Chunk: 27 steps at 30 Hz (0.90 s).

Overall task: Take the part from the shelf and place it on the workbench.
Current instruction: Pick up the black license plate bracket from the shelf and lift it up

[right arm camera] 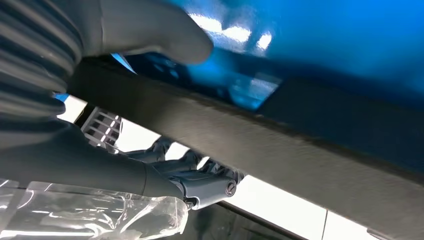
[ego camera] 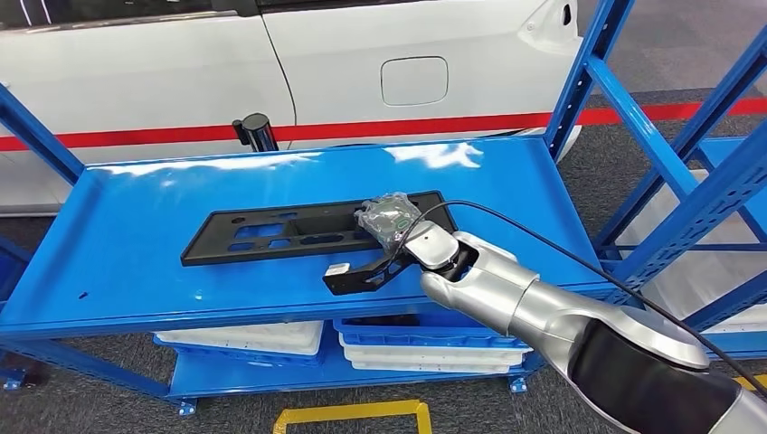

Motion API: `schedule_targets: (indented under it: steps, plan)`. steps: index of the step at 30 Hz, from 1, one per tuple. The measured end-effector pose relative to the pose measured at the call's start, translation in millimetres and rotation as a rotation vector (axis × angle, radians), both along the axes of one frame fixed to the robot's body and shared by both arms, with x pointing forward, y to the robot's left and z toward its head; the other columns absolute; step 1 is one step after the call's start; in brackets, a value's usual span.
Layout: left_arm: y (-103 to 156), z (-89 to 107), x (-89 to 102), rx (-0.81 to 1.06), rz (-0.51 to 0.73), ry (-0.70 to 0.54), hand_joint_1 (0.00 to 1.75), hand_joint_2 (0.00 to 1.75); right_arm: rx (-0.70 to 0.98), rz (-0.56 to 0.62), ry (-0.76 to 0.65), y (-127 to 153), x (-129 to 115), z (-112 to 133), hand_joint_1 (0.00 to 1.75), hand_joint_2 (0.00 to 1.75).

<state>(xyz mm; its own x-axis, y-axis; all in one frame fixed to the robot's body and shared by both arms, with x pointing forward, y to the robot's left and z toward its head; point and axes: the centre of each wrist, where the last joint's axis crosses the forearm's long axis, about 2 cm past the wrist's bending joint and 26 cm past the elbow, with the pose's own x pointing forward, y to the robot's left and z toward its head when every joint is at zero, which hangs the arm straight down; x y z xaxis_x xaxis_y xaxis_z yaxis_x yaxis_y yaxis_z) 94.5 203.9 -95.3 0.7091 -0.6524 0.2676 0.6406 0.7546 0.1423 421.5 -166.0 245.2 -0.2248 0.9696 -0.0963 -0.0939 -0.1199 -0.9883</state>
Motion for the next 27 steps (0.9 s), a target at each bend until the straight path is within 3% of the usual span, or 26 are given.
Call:
schedule_targets:
  steps: [15, 20, 27]
  plan:
    - [0, -0.2, -1.2, -0.003, 0.003, 0.001, 0.00, 0.00, 0.068, -0.005, -0.027, -3, 6, 2, 1.75, 1.75]
    - [0, -1.7, -8.5, 0.000, 0.016, 0.002, 0.00, 0.00, 0.268, 0.060, -0.051, -2, -2, 4, 1.75, 1.75]
    - [1, -3.6, -17.8, 0.007, 0.027, -0.005, 0.00, 0.00, 0.676, 0.232, -0.153, 9, -27, 52, 1.75, 1.75]
